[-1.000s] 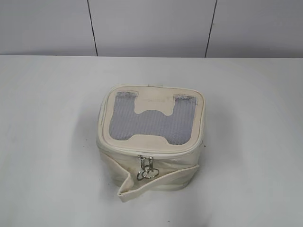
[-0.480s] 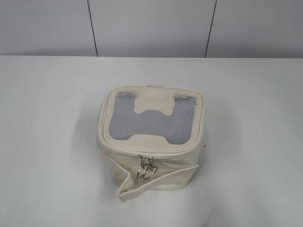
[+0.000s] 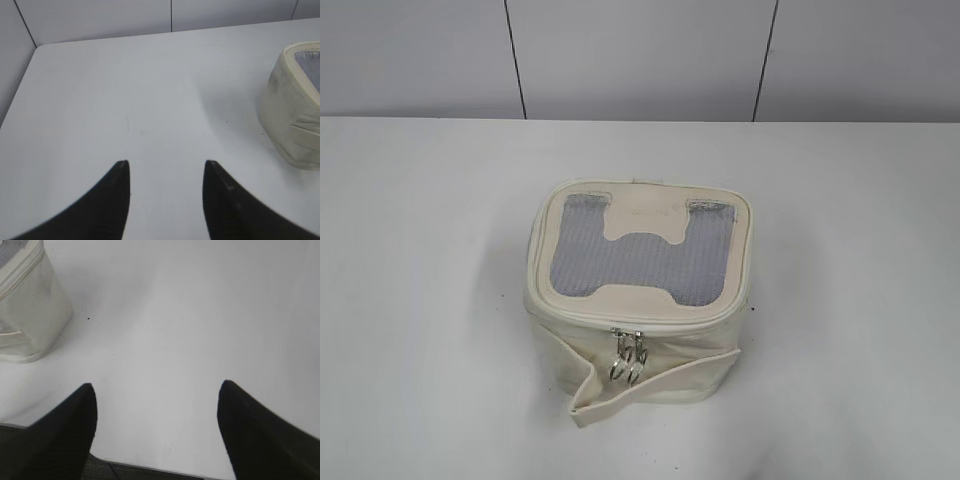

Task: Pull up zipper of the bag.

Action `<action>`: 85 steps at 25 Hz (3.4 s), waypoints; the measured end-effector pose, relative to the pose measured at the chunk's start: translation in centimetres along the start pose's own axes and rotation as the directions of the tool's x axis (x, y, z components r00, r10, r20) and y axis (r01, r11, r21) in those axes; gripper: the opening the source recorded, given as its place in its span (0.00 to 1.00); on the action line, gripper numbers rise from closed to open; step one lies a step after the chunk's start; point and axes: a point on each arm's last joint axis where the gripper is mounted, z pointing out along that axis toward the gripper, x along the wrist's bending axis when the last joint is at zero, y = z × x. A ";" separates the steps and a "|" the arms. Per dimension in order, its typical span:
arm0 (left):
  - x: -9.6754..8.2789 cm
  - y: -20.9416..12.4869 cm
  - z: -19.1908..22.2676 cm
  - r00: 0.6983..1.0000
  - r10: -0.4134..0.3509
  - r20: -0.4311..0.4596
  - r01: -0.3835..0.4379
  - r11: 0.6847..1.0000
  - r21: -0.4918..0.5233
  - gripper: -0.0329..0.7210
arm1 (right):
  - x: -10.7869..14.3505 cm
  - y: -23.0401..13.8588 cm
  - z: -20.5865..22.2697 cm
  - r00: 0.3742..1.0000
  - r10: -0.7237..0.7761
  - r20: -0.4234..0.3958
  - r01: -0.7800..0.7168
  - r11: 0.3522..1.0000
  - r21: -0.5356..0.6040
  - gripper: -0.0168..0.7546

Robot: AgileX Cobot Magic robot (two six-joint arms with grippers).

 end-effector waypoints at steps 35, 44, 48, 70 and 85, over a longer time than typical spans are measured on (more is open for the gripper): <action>0.0 0.0 0.0 1.000 0.004 -0.003 -0.004 1.000 0.000 0.53 | 0.2 -0.4 -0.8 0.993 0.053 0.102 -0.047 0.997 -0.061 0.78; 0.0 0.0 0.0 1.000 0.006 -0.004 -0.006 1.000 0.000 0.53 | 0.2 -0.4 -0.7 0.993 0.053 0.102 -0.047 0.997 -0.061 0.78; 0.0 0.0 0.0 1.000 0.006 -0.004 -0.006 1.000 0.000 0.53 | 0.2 -0.4 -0.7 0.993 0.053 0.102 -0.047 0.997 -0.061 0.78; 0.0 0.0 0.0 1.000 0.006 -0.004 -0.006 1.000 0.000 0.52 | 0.2 -0.4 -0.7 0.993 0.053 0.102 -0.047 0.997 -0.061 0.78; 0.0 0.0 0.0 1.000 0.006 -0.004 -0.006 1.000 0.000 0.52 | 0.2 -0.4 -0.7 0.993 0.053 0.102 -0.047 0.997 -0.061 0.78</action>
